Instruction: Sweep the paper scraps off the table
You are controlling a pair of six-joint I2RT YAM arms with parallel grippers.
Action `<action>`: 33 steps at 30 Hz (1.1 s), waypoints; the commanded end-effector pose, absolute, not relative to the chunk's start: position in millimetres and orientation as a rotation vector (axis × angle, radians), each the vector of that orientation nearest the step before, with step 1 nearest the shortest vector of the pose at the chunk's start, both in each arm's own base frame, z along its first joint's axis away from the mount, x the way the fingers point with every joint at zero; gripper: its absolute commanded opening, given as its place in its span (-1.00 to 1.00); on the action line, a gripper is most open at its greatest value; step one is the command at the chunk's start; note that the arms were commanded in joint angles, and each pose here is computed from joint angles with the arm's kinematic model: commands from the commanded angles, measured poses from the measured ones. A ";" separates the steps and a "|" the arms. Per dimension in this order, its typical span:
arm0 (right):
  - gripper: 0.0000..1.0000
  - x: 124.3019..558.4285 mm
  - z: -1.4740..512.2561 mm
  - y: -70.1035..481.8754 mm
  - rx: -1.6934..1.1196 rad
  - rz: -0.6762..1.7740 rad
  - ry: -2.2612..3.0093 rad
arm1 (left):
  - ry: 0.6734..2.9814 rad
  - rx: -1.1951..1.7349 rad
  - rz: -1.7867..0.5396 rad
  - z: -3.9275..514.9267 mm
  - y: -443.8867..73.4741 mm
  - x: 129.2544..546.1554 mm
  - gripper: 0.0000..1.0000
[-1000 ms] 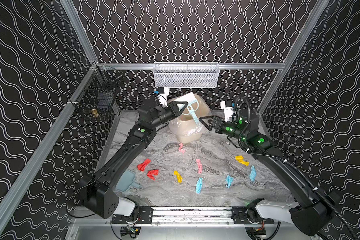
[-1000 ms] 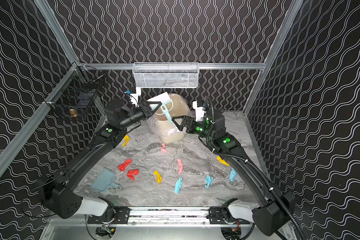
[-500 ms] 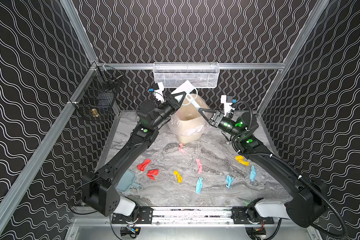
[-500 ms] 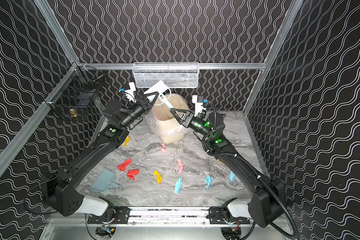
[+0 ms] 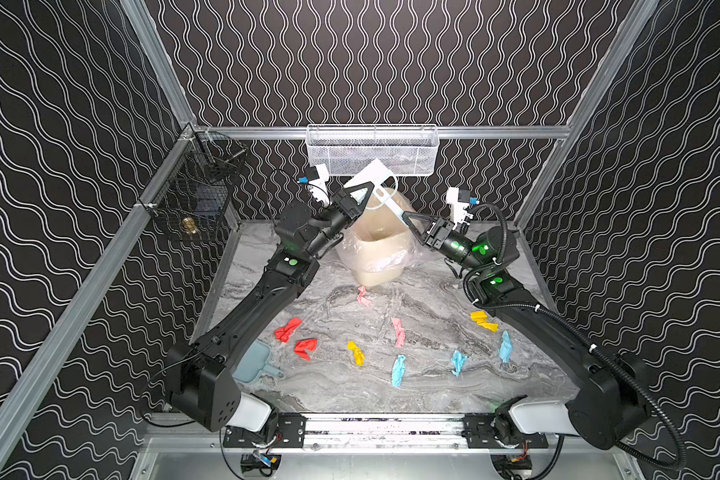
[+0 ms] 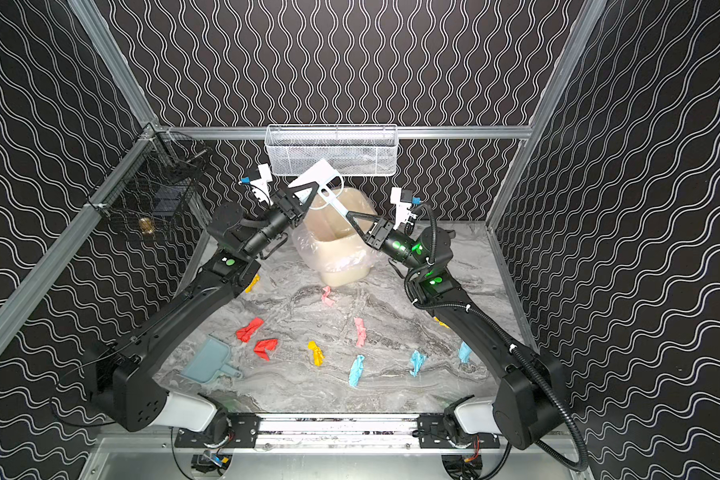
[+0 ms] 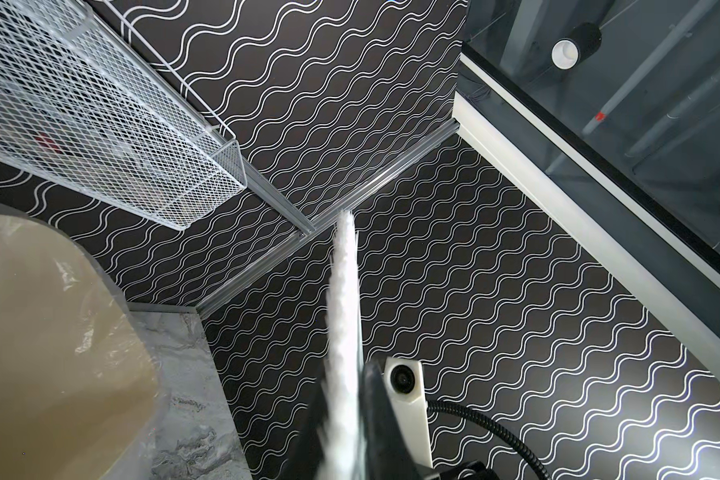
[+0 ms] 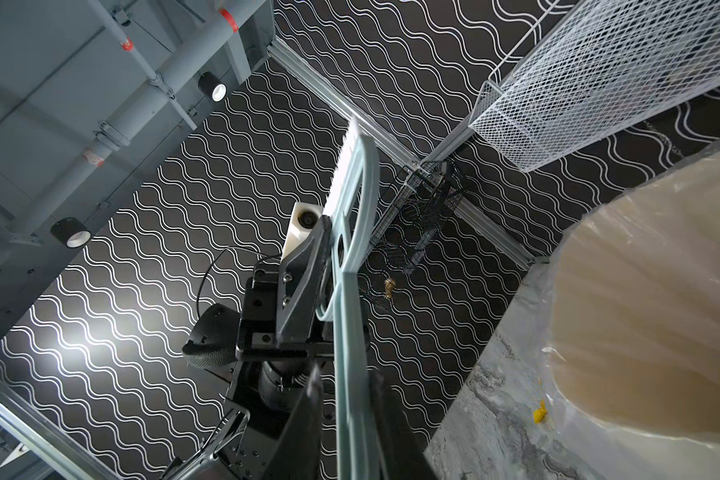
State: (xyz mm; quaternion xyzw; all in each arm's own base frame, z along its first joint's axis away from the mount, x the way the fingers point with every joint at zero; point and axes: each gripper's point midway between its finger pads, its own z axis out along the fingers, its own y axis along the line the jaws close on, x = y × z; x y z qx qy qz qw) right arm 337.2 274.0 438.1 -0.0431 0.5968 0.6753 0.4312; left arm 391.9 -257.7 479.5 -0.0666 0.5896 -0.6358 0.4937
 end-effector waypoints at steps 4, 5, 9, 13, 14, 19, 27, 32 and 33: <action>-0.60 326.3 450.7 273.8 -0.147 1.752 1.429 | 1.398 -0.143 -1.529 484.8 -256.8 390.5 -1.00; -0.58 326.0 449.5 274.3 -0.145 1.758 1.433 | 1.398 -0.144 -1.528 484.4 -256.7 390.9 -1.00; -0.52 323.4 446.5 274.0 -0.139 1.773 1.443 | 1.394 -0.139 -1.522 485.7 -256.7 390.8 -1.00; -0.53 322.0 443.0 273.3 -0.130 1.773 1.458 | 1.395 -0.138 -1.522 485.5 -257.5 392.0 -1.00; -0.53 321.4 443.0 272.5 -0.127 1.771 1.456 | 1.397 -0.137 -1.525 485.3 -258.1 392.2 -1.00; -0.61 323.1 441.9 270.1 -0.118 1.762 1.461 | 1.399 -0.133 -1.530 484.5 -259.7 393.0 -1.00; -1.00 326.3 443.6 267.3 -0.101 1.768 1.459 | 1.400 -0.123 -1.532 485.2 -259.6 390.2 -1.00; -1.00 328.1 443.3 267.6 -0.100 1.770 1.466 | 1.400 -0.110 -1.525 484.8 -258.4 386.6 -0.51; -1.00 327.9 443.4 267.4 -0.100 1.767 1.470 | 1.402 -0.109 -1.523 484.0 -258.0 385.5 -0.26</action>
